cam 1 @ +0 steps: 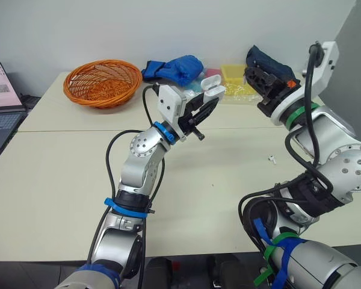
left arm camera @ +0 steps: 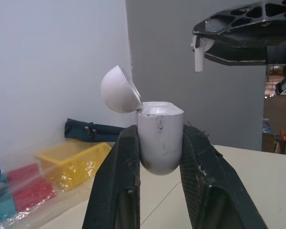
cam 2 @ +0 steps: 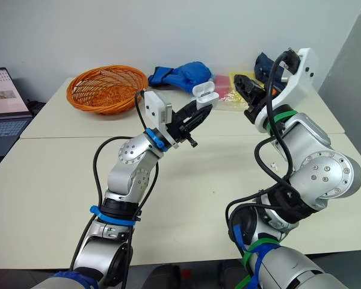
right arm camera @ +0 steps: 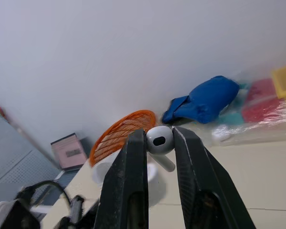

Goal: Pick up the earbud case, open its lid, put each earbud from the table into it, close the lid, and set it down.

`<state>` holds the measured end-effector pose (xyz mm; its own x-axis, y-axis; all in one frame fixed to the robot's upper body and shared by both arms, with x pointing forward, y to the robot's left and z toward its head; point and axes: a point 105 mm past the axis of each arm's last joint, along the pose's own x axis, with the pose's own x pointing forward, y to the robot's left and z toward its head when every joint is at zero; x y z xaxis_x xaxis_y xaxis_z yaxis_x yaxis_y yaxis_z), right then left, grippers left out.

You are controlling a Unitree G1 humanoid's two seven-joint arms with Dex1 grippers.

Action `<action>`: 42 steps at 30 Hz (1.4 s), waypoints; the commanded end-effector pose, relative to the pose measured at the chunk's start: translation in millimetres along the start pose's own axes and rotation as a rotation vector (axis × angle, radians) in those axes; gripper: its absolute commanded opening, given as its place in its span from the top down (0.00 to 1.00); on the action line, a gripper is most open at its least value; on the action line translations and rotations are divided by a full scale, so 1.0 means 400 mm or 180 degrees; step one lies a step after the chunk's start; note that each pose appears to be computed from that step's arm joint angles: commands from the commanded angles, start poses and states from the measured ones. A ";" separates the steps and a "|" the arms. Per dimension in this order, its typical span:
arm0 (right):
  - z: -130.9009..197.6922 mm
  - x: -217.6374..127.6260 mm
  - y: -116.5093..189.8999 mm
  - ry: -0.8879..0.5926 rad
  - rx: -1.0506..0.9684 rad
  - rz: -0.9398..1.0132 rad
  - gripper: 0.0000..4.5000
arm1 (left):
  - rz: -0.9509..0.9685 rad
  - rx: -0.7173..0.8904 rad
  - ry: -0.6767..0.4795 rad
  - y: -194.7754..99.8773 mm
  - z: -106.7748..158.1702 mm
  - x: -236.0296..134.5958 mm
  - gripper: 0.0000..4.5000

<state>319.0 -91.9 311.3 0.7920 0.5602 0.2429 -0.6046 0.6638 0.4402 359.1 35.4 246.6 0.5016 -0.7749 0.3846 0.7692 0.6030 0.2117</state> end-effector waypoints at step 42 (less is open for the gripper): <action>-0.011 0.034 0.025 0.0555 -0.0430 0.1009 0.91 | -0.0385 0.0068 -0.0127 -0.028 0.061 -0.014 0.83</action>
<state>327.3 -73.6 306.1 0.5523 0.8187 0.1570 -0.8200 0.4997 0.2790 347.4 40.3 248.5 0.4324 -0.8325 0.3464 0.8189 0.5234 0.2355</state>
